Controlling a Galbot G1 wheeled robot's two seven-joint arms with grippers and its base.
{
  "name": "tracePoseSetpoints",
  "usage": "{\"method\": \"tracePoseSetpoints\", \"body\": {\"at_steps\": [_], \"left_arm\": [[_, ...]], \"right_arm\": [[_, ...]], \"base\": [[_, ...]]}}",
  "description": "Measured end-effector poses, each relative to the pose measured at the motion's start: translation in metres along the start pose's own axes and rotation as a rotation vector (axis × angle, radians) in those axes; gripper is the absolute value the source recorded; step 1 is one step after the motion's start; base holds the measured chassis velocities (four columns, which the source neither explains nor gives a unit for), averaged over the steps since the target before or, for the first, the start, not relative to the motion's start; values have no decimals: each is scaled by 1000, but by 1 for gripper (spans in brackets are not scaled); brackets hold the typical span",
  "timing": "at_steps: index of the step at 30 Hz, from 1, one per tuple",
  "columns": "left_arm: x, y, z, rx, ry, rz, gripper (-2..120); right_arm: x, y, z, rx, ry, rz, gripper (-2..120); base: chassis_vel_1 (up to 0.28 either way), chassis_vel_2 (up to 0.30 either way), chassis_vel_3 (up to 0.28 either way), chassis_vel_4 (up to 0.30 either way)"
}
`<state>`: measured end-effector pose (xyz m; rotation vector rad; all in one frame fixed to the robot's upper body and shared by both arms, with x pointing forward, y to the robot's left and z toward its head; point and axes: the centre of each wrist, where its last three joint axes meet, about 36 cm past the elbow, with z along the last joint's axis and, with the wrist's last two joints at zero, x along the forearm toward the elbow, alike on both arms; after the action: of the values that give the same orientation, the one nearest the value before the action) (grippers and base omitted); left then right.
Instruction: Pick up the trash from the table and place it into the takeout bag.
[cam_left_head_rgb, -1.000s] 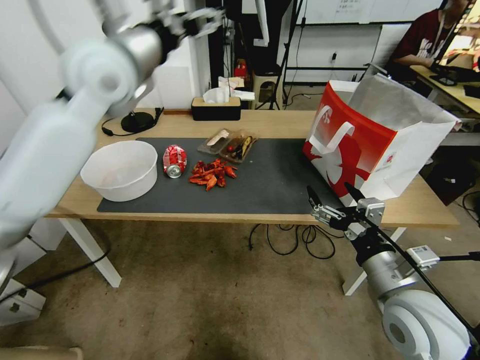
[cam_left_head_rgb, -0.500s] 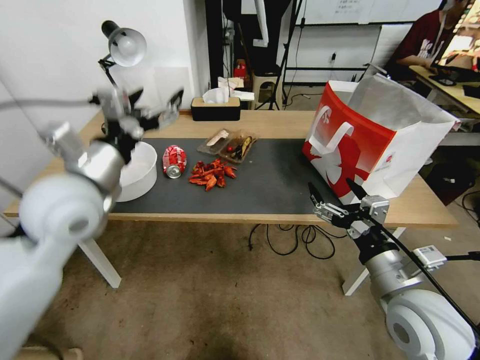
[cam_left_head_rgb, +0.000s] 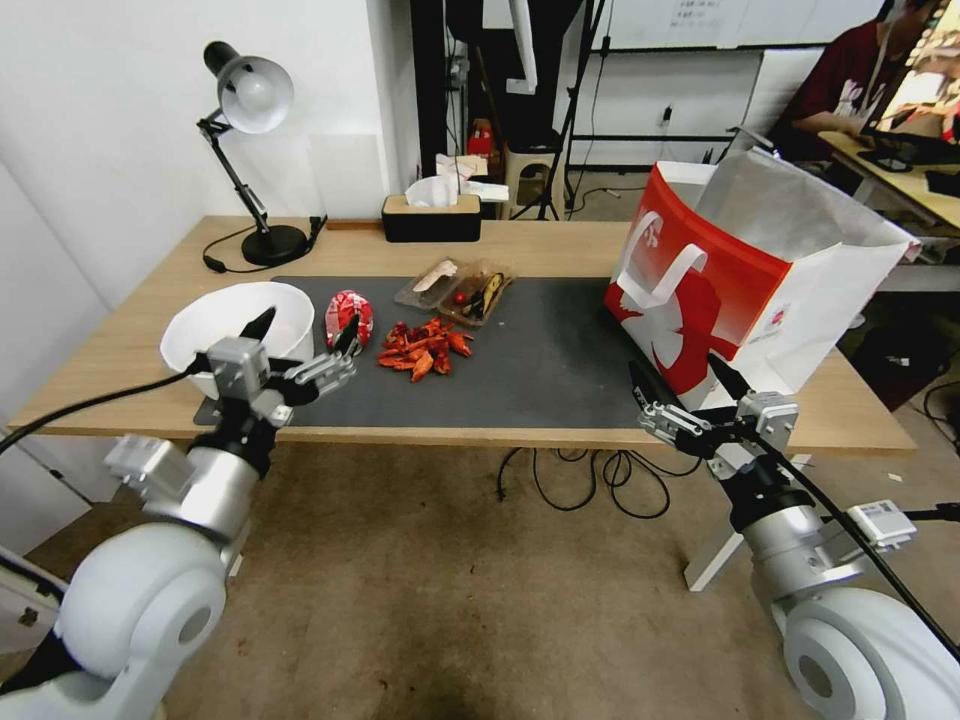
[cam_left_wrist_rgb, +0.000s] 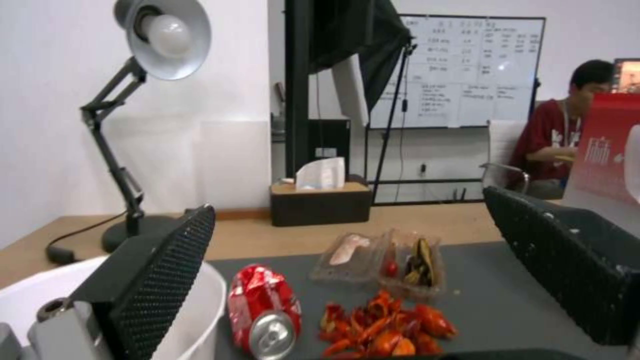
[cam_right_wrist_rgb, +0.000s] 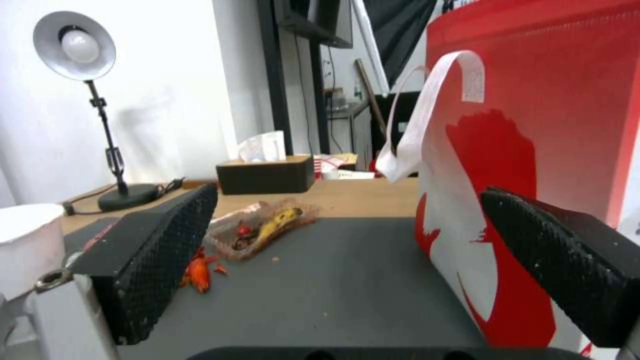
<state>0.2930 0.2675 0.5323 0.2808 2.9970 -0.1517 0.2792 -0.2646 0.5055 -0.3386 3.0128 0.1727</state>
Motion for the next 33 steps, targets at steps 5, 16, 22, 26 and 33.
{"method": "tracePoseSetpoints", "body": {"at_steps": [5, 16, 22, 26, 33], "left_arm": [[16, -3, 9, 7, 3, -34, 100], [20, -6, 11, 7, -1, -37, 100], [23, -12, 14, 7, 22, -27, 100], [9, -8, 0, -39, 50, -1, 100], [-54, 14, -53, -112, 107, 90, 100]], "right_arm": [[-1, -1, -1, -1, -10, 7, 100], [0, 1, -2, -4, -12, 5, 100], [1, 4, 0, -7, -5, 4, 100], [2, 4, 2, -5, 2, 3, 100], [2, 3, 2, 6, 16, -2, 100]], "base": [[0, 0, 0, 0], [0, 0, 0, 0], [0, 0, 0, 0], [0, 0, 0, 0], [0, 0, 0, 0]]}}
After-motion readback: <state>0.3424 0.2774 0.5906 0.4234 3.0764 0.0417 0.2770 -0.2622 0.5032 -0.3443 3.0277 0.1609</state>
